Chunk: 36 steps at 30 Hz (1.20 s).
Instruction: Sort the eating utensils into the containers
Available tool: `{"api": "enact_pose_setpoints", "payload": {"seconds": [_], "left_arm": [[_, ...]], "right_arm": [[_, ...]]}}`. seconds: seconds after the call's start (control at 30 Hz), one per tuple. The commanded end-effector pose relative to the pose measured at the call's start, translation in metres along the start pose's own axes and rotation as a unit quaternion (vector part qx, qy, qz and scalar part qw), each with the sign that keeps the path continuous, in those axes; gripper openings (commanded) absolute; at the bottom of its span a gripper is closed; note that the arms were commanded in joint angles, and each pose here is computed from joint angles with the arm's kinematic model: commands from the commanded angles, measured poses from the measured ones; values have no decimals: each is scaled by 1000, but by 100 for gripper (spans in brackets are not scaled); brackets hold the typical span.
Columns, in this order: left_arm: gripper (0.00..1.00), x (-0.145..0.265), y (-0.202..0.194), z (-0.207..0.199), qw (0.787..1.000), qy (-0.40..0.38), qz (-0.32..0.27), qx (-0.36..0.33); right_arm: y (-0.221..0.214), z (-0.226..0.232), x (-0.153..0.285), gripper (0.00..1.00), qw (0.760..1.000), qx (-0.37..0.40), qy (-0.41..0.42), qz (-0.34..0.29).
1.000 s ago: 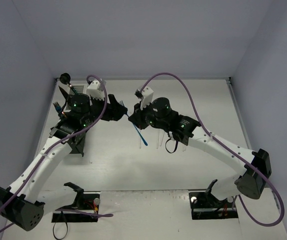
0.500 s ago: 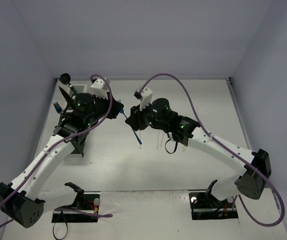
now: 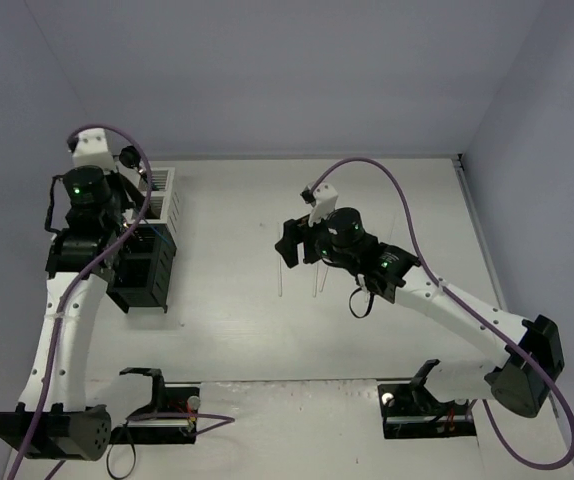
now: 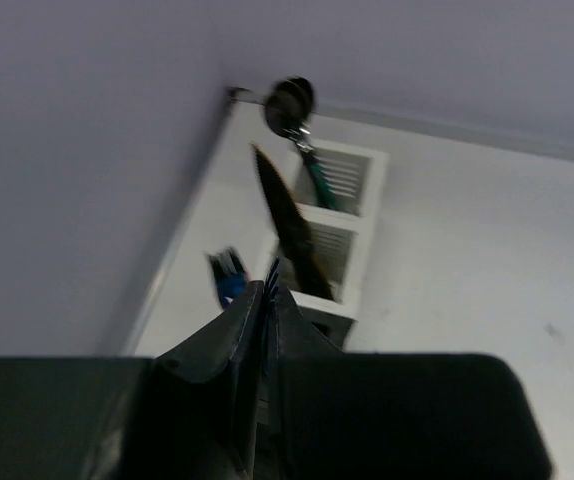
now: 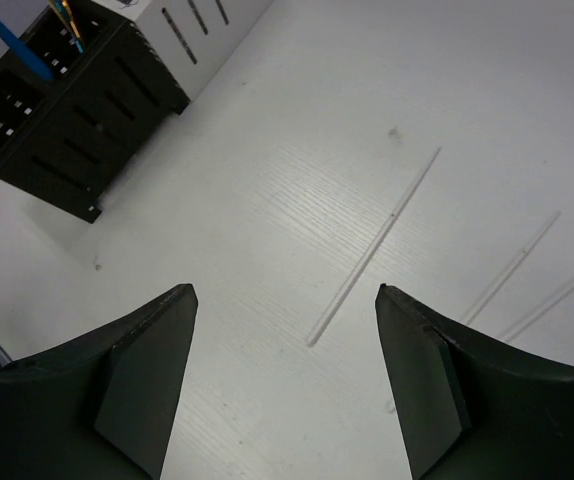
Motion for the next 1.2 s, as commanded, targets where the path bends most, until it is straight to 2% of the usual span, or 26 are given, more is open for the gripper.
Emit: {"api": "enact_pose_setpoints", "payload": {"seconds": [0.0, 0.17, 0.47, 0.57, 0.67, 0.77, 0.9, 0.97, 1.0, 1.17], "left_arm": [[0, -7, 33, 64, 993, 113, -27, -7], [0, -33, 24, 80, 988, 151, -3, -13], [1, -73, -19, 74, 987, 158, 1, 17], [5, -80, -33, 69, 988, 151, 19, 21], [8, -83, -39, 65, 989, 142, 28, 29], [16, -81, -43, 59, 990, 129, 38, 38], [34, -70, -40, 52, 992, 105, 39, 54], [44, -60, -37, 46, 993, 88, 41, 63], [49, -57, -36, 41, 994, 74, 42, 72], [61, -34, -42, -9, 990, -42, 80, 105]], "right_arm": [[19, -11, 9, 69, 999, -22, -13, -43], [4, -25, 14, 70, 999, -29, -22, -25], [-10, -43, 26, 70, 998, -42, -47, -16], [-13, -60, 30, 70, 994, -54, -90, -25], [-17, -94, 37, 70, 981, -70, -178, -32], [-19, -120, 42, 70, 968, -96, -230, -41], [-31, -149, 50, 70, 951, -128, -278, -29], [-36, -177, 58, 69, 936, -150, -318, -24], [-39, -184, 59, 69, 932, -157, -327, -17], [-58, -234, 71, 66, 900, -205, -385, 14]]}}
Point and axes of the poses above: each gripper's point midway between its finger pads, its own x axis back along the fingers, its own z axis along the line the jaws close on, y = z × x, the point moved 1 cm from there along x, back along the fingers, and after that the axes turned 7 degrees about -x, right-handed, at the moved point
